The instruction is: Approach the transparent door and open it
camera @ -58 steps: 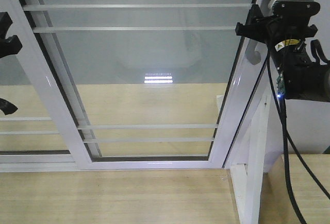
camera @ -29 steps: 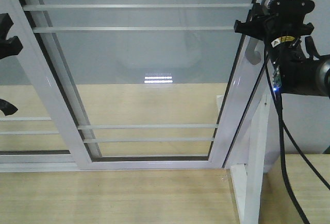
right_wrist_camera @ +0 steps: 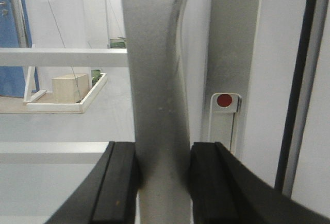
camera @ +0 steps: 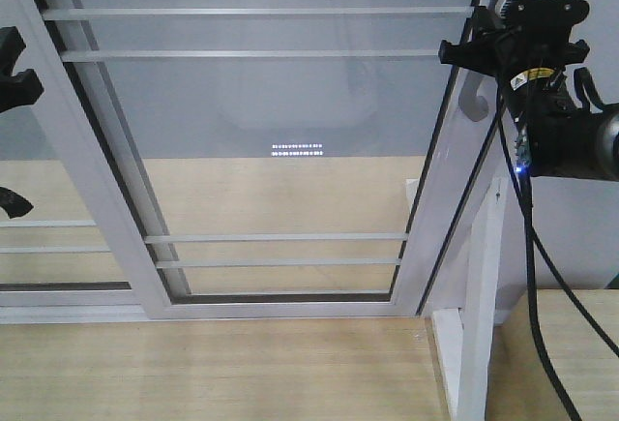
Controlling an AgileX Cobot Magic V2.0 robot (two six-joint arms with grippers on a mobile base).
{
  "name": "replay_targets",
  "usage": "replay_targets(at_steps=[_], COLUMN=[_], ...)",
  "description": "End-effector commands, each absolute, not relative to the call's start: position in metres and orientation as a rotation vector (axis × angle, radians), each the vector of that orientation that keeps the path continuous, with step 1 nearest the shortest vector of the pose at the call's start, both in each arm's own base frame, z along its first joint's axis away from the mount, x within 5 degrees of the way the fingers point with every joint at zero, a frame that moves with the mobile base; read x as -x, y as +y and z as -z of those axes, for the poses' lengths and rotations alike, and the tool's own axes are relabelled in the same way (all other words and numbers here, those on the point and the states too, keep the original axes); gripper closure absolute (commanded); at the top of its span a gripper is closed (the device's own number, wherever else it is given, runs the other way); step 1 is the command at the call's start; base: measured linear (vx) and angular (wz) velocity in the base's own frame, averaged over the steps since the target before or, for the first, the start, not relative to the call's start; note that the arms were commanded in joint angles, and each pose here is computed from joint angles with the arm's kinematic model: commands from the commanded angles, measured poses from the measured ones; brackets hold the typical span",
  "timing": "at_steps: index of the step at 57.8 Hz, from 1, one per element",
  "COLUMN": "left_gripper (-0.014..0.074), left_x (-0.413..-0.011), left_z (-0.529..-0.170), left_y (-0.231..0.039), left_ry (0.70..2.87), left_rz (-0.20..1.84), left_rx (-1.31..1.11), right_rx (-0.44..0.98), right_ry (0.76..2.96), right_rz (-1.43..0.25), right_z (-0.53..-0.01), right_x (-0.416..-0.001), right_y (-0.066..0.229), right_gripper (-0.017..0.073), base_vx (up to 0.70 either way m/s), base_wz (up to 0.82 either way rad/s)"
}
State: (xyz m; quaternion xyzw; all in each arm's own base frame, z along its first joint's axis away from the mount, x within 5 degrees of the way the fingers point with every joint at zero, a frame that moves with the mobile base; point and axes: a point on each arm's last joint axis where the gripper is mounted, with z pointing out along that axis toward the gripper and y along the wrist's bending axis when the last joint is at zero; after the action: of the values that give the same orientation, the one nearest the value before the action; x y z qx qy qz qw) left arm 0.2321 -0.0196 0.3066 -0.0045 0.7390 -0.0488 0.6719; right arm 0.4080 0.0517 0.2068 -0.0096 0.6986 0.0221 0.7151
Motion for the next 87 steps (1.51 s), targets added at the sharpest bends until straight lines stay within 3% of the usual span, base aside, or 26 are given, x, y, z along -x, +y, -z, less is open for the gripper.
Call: replay_targets(at_steps=[1, 28, 70, 87], left_gripper=[0.0143, 0.0143, 0.0143, 0.0143], left_x=[-0.232, -0.232, -0.232, -0.232], left_z=[-0.328, -0.328, -0.325, -0.323], left_y=[-0.020, -0.020, -0.020, -0.020], left_ry=[1.537, 1.546, 1.578, 1.598], left_rz=[0.119, 0.119, 0.120, 0.118], left_rx=[0.020, 0.019, 0.017, 0.012], right_rx=[0.144, 0.206, 0.361, 0.387], right_ry=[1.387, 1.329, 1.273, 1.271], right_rz=[-0.085, -0.282, -0.460, -0.465], right_z=[-0.242, -0.246, -0.249, -0.256], right_x=[-0.406, -0.401, -0.373, -0.362], right_y=[0.065, 0.080, 0.167, 0.167], right_gripper=[0.0327, 0.0318, 0.0315, 0.0319], base_vx=[0.00, 0.00, 0.00, 0.00], base_wz=[0.00, 0.00, 0.00, 0.00])
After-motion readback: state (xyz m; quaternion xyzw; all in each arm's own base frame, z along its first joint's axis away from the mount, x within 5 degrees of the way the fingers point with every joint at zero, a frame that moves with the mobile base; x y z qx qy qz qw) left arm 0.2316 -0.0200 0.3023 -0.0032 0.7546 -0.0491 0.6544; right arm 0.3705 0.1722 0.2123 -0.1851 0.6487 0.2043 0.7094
